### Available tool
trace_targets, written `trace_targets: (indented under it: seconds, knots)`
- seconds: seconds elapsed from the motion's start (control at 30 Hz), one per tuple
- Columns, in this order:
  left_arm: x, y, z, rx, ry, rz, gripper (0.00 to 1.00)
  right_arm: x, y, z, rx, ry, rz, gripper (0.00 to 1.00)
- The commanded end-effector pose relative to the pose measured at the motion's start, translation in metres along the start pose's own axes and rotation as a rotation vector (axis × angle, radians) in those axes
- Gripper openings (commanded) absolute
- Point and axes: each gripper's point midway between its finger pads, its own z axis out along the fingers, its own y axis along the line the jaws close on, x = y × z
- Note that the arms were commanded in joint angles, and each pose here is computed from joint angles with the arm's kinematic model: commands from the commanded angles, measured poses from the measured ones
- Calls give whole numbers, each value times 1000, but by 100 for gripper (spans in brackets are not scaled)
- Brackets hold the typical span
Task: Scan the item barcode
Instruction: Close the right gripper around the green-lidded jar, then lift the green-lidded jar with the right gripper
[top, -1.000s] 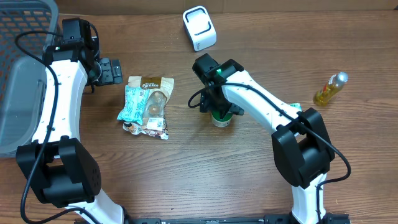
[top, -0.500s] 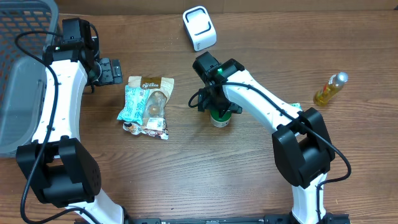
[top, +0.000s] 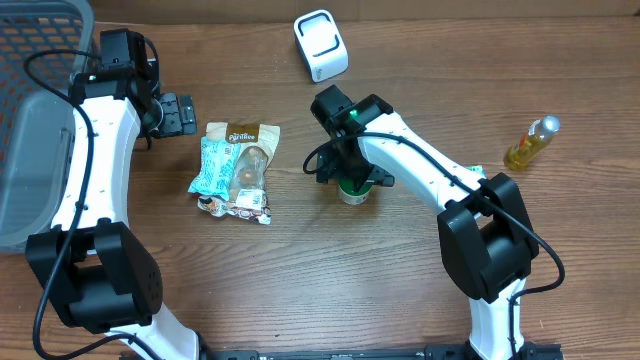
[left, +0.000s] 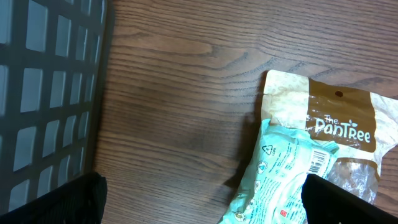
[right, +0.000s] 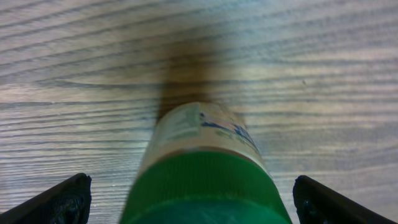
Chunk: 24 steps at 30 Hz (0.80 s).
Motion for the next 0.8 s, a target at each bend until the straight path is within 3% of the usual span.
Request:
trace_targets:
  seconds: [0.0, 0.77]
  knots:
    - [-8, -3, -12, 10, -37, 22, 100, -4, 0, -3, -5, -11, 61, 100]
    - [-8, -3, -12, 10, -37, 22, 100, -6, -11, 10, 47, -41, 61, 100]
